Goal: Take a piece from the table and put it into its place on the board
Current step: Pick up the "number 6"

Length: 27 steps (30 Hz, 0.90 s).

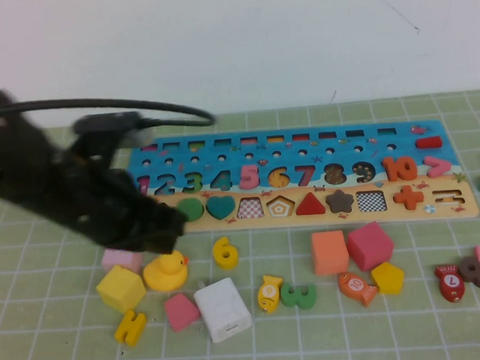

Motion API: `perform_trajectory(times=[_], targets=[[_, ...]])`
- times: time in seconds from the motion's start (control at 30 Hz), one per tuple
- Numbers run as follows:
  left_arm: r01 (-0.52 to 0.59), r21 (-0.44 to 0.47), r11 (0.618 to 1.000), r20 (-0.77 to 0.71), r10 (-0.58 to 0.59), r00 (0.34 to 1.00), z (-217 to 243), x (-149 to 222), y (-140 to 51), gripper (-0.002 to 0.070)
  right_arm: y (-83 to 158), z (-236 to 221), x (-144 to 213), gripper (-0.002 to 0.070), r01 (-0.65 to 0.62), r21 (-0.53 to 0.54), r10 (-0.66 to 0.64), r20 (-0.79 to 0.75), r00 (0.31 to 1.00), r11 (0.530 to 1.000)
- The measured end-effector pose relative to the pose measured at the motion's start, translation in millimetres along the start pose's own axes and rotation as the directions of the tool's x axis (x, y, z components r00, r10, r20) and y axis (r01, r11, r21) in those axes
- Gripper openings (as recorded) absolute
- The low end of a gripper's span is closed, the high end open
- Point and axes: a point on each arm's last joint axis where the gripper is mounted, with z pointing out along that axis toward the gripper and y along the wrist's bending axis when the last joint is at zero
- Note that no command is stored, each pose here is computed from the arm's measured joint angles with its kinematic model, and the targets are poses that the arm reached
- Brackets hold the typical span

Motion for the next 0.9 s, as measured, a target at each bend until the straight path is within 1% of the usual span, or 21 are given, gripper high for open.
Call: perform_trajectory(times=[0.07,0.17,0.27,0.33,0.47,0.53,0.6,0.7,0.9], targets=[[-0.016,-0.017,1.000,-0.021,0.016,1.000,16.0,-13.8,-9.1,0.0003,0.0,0.0,0.0,-0.0003,0.000,0.000,0.000,0.000,1.000,1.000],[-0.011,-0.069,0.998,-0.032,0.008,0.999,32.5,-32.5,-25.0,0.0026,0.0,0.0,0.0,-0.0003,0.000,0.000,0.000,0.000,1.000,1.000],[-0.013,-0.143,0.990,-0.042,0.007,0.999,49.6,-46.1,-38.1,0.0081,0.0,0.0,0.0,-0.0003,0.000,0.000,0.000,0.000,1.000,1.000],[-0.005,-0.182,0.983,-0.050,-0.004,0.999,58.2,-51.9,-47.5,0.0141,0.0,0.0,0.0,-0.0003,0.000,0.000,0.000,0.000,1.000,1.000],[-0.028,-0.253,0.967,-0.095,0.004,0.995,74.0,-58.5,-65.1,0.0330,0.0,0.0,0.0,-0.0003,0.000,0.000,0.000,0.000,1.000,1.000],[-0.048,-0.277,0.960,-0.135,0.011,0.991,82.3,-59.0,-68.9,0.0418,0.0,0.0,0.0,-0.0002,0.000,0.000,0.000,0.000,1.000,1.000],[-0.047,-0.283,0.958,-0.166,0.000,0.986,89.6,-58.4,-70.0,0.0466,0.0,0.0,0.0,-0.0002,0.000,0.000,0.000,0.000,1.000,1.000],[-0.045,-0.293,0.955,-0.198,-0.015,0.980,96.9,-56.5,-67.6,0.0489,0.0,0.0,0.0,-0.0002,0.000,0.000,0.000,0.000,1.000,1.000],[-0.037,-0.321,0.946,-0.226,-0.038,0.973,101.7,-54.6,-64.2,0.0490,0.0,0.0,0.0,-0.0003,0.000,0.000,0.000,0.000,1.000,1.000]])
